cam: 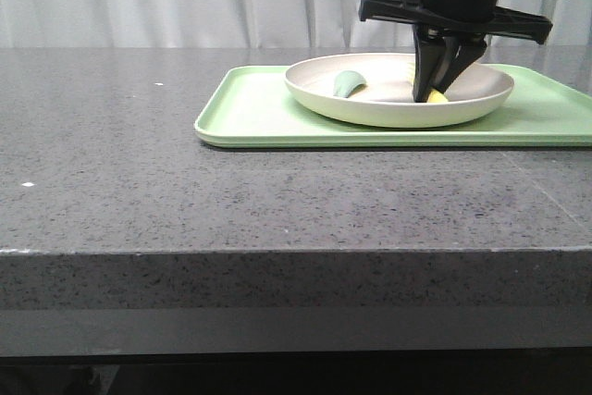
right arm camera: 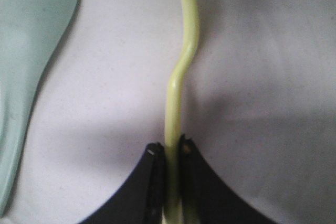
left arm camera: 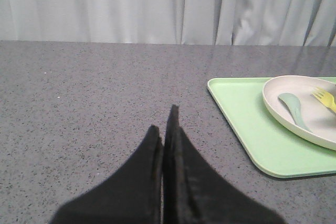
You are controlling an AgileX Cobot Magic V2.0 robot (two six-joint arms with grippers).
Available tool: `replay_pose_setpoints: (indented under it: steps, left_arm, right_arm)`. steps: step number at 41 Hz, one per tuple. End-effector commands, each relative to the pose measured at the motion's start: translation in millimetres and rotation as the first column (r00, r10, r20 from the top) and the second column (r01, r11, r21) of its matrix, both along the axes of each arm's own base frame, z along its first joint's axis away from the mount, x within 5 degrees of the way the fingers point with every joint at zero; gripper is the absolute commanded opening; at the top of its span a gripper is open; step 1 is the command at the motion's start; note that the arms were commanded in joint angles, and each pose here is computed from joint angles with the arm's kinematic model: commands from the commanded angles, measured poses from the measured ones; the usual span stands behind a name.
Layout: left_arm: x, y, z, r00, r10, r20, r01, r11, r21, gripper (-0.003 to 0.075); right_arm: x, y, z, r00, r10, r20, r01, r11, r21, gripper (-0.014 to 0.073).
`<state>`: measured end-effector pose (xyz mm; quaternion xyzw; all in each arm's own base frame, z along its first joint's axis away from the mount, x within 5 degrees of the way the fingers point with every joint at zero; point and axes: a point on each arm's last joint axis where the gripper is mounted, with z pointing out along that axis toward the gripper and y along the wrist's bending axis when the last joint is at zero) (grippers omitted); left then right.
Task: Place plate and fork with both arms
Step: 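Carry the fork with the right gripper beside the plate and release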
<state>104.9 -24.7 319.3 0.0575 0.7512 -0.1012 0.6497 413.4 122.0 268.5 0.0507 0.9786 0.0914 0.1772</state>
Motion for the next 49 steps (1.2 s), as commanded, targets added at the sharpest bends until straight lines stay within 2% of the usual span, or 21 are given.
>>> replay_pose_setpoints:
  steps: [1, 9, 17, 25, 34, 46, 49]
  left_arm:
    - [0, 0, 18, 0.994, -0.001, 0.112, 0.005, 0.999, -0.042, -0.0018]
    - [0, 0, 18, 0.994, -0.001, 0.112, 0.005, 0.999, -0.042, -0.0018]
    - [0, 0, 18, 0.994, -0.001, 0.112, 0.005, 0.999, -0.042, -0.0018]
    - [0, 0, 18, 0.994, -0.001, 0.112, 0.005, 0.999, -0.042, -0.0018]
    - [0, 0, 18, 0.994, -0.001, 0.112, 0.005, 0.999, -0.042, -0.0018]
    - [0, 0, 18, 0.994, -0.001, 0.112, 0.005, 0.999, -0.042, -0.0018]
    - [0, 0, 18, 0.994, -0.001, 0.112, 0.005, 0.999, -0.042, -0.0018]
  right_arm:
    - [-3, -2, 34, 0.993, -0.003, 0.116, 0.0, 1.0, 0.029, -0.0025]
    - [-7, -5, 51, 0.985, -0.011, 0.172, 0.004, 0.999, 0.045, -0.0037]
    - [-14, -33, 78, 0.968, -0.072, 0.242, 0.06, 0.997, 0.057, -0.0037]
    - [-16, -73, 91, 0.96, -0.056, 0.274, 0.064, 0.998, -0.021, -0.0037]
    - [-9, -104, 74, 0.979, 0.006, 0.206, 0.017, 0.993, -0.114, -0.0037]
    - [5, -113, 40, 0.994, 0.0, 0.109, 0.014, 0.992, -0.126, -0.0034]
    - [7, -113, 32, 0.997, 0.001, 0.077, 0.009, 0.992, -0.127, -0.0008]
